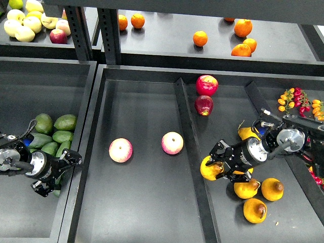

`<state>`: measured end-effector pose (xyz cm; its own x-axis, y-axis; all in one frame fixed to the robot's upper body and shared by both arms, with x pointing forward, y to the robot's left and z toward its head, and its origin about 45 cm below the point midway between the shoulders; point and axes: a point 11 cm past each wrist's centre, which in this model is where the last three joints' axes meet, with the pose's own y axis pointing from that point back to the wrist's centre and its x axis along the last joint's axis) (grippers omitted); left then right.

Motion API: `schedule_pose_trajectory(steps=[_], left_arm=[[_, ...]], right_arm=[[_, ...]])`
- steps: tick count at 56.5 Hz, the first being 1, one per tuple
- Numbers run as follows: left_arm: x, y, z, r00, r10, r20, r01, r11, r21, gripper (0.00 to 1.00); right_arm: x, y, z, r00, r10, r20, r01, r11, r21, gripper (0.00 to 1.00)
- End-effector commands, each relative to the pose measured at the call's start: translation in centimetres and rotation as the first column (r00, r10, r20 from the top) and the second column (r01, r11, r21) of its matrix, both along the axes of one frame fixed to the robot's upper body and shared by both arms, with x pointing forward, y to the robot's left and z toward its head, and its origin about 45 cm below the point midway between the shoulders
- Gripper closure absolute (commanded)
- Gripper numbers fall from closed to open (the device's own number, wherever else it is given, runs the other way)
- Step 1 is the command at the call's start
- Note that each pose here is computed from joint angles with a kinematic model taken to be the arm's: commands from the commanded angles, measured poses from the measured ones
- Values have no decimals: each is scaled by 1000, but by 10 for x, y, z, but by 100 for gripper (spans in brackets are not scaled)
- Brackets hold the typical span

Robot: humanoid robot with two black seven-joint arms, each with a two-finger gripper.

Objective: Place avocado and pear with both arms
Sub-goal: 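Lift the pear and carry it into the bin of pears, then lower the pear among the other pears and open the right gripper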

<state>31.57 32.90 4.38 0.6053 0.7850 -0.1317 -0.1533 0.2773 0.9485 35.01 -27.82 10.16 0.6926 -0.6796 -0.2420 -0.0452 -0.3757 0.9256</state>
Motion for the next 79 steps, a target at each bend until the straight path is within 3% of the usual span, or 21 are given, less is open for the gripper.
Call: schedule_pose_trajectory(steps=[1, 26, 70, 79], left_arm=[[0, -1, 0, 1000, 0, 1, 0, 1000, -2, 0], [1, -4, 0, 1000, -6, 1, 6, 1000, -7, 0], [3, -4, 2, 1000, -6, 6, 6, 1000, -6, 0], [3, -3, 2, 1000, -5, 6, 5, 1000, -5, 0]], right_arm=[[-8, -12, -13, 999, -25, -23, 25, 999, -23, 98], [-28, -20, -43, 996, -57, -72, 53, 997, -54, 97], [-39, -30, -54, 994, -54, -90, 46, 995, -87, 92], [-41, -36, -57, 995, -53, -90, 43, 993, -107, 84]])
